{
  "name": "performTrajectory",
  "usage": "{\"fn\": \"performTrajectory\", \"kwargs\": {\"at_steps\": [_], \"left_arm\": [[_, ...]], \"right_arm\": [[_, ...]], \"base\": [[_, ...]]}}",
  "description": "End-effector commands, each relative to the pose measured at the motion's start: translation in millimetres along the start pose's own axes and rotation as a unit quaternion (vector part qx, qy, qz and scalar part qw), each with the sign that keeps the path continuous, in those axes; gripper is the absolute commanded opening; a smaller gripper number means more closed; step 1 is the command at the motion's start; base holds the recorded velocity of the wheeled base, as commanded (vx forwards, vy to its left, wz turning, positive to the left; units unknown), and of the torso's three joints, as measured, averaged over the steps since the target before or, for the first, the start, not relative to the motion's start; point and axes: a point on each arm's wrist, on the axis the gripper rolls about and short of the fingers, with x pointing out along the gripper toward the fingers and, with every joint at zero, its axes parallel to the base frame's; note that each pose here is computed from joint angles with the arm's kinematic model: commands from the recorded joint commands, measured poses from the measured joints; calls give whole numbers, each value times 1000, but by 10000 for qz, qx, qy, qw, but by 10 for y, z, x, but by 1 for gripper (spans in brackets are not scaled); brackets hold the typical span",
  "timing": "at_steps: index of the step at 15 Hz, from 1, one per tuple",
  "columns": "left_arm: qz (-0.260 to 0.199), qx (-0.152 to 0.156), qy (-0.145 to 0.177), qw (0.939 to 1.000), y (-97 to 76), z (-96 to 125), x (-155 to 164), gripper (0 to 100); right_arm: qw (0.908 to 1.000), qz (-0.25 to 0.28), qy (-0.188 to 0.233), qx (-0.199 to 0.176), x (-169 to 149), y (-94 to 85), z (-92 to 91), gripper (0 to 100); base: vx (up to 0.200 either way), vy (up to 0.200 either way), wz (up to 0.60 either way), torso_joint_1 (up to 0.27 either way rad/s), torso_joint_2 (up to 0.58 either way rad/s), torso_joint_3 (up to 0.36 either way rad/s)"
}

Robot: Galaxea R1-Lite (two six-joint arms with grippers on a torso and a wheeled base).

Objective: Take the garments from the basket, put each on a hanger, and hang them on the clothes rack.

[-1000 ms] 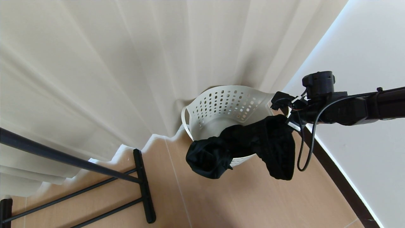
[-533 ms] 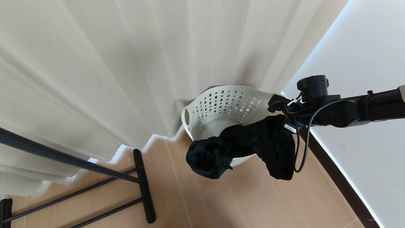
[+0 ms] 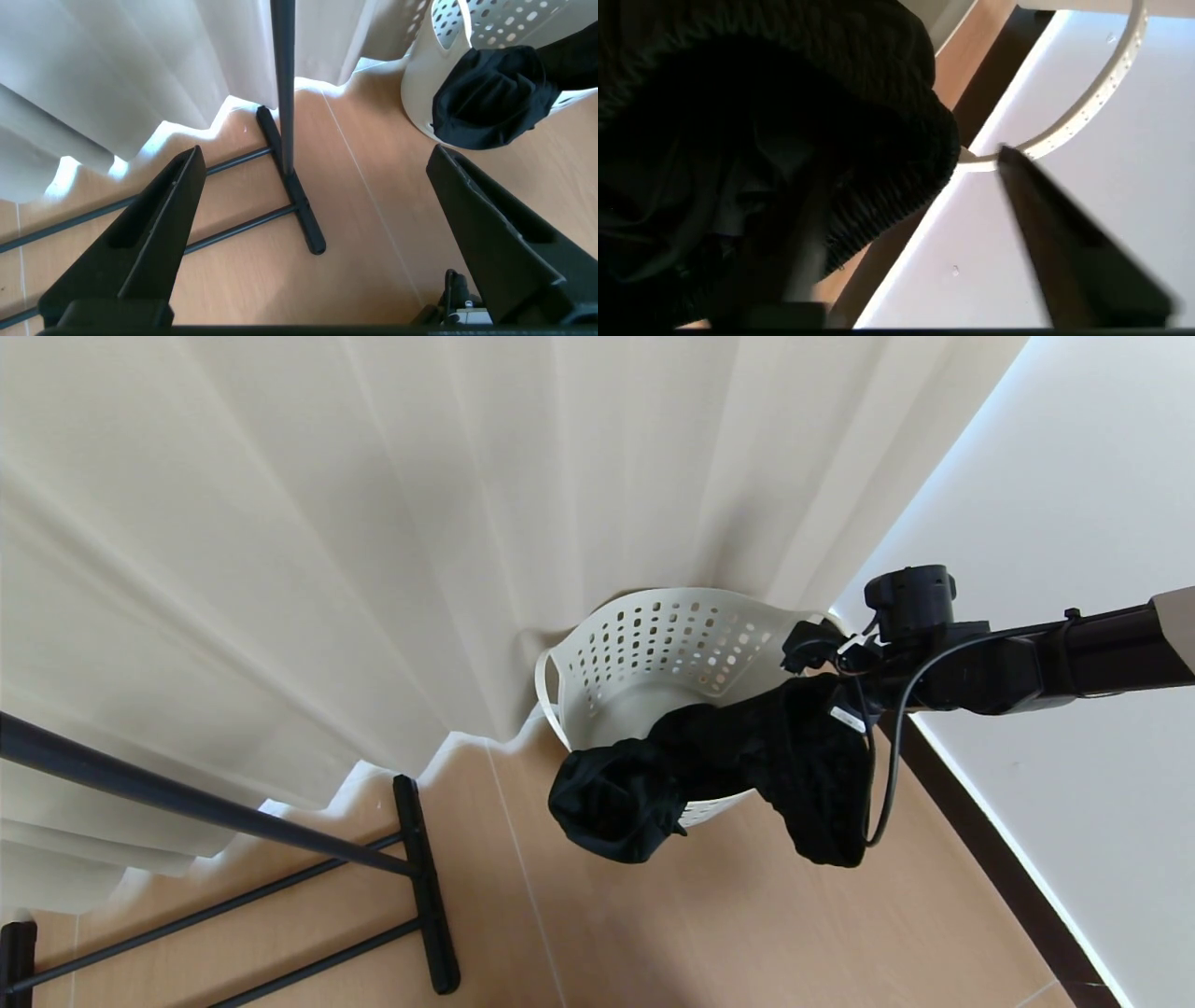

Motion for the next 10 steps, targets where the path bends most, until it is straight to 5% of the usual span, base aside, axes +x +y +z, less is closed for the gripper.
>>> {"fn": "performTrajectory", "kwargs": {"at_steps": [1,6,10], "left_arm": [[1,-2,-3,10000,0,0,-1,100],[1,-2,-3,10000,0,0,-1,100],[1,-2,-3,10000,0,0,-1,100]], "right_arm": [[10000,36,26,-17,46,30,-4,0],[10000,9,1,1,-13,-4,5,0],[9987,-155,-312,365,-496,-115,64,0]], "base": [[0,0,0,0,0,0],[0,0,0,0,0,0],[0,0,0,0,0,0]]}}
